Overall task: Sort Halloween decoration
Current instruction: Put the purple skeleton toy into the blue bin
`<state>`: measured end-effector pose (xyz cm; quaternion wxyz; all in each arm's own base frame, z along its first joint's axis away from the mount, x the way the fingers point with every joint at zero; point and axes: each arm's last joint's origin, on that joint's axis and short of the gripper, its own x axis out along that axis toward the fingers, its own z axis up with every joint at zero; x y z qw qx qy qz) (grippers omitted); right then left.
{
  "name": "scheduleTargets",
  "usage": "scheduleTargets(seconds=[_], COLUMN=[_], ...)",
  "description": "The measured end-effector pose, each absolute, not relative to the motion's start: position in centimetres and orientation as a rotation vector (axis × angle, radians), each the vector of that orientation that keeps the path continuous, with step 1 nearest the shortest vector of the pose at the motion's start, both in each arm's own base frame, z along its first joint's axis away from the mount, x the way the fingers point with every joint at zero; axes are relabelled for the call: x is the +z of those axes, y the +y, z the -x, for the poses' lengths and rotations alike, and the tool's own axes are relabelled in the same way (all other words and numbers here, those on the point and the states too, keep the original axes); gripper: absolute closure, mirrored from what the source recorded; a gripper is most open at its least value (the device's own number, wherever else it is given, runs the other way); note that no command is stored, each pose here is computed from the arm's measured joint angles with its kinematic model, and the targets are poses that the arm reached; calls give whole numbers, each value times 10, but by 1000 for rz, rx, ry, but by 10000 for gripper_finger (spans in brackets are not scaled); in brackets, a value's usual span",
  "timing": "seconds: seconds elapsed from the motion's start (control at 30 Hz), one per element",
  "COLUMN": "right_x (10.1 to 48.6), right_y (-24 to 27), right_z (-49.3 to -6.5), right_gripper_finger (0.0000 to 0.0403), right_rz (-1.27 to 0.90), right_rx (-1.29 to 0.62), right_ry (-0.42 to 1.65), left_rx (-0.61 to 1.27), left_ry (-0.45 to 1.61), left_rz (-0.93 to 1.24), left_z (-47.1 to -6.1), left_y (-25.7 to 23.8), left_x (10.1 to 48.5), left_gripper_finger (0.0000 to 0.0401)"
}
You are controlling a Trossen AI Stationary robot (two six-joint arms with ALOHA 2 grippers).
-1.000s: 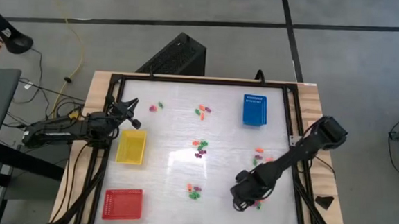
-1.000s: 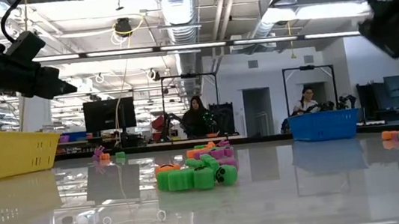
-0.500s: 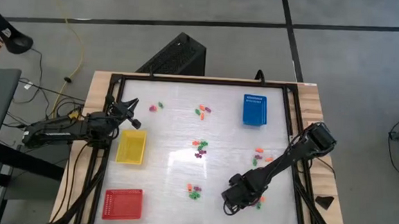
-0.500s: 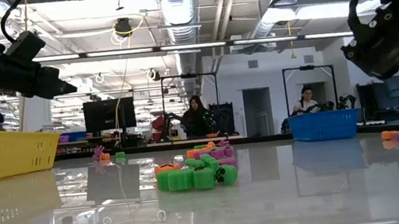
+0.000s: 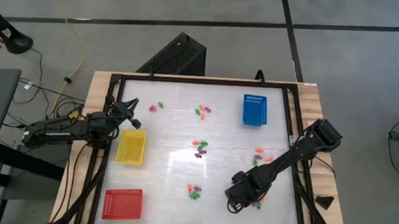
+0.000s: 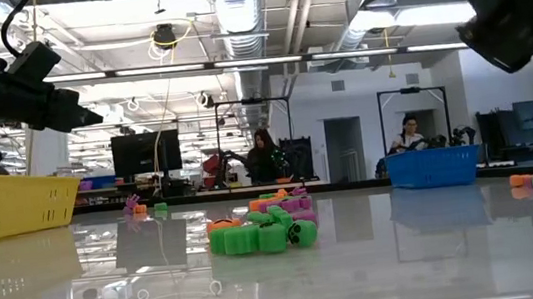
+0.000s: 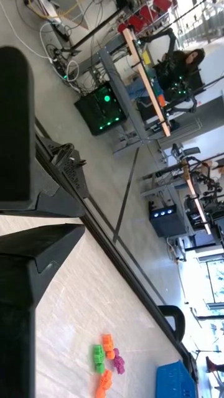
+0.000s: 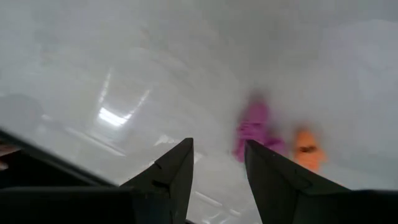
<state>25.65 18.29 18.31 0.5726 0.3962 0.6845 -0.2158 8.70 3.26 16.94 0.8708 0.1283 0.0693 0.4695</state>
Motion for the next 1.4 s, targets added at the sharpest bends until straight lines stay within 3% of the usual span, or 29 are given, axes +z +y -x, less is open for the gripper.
scheduleTargets(seconds=[0.5,0.77,1.17,1.4], right_x=[175,160,156,137], right_y=[177,183,183,187], right_z=[-250,-247,-244,-249], right_gripper_finger=[228,229,288,294], right_rz=[-882,-947,-929,-886], right_rx=[-576,-516,-545,-530], right_ry=[1615,1570,1579,1643], left_rx=[981,981,982,982], left_ry=[145,145,145,145], left_rz=[-268,-268,-268,-268], left_z=[-87,-87,-87,-87], left_y=[33,33,33,33], left_x=[169,169,169,169], left_gripper_finger=[383,383,383,383])
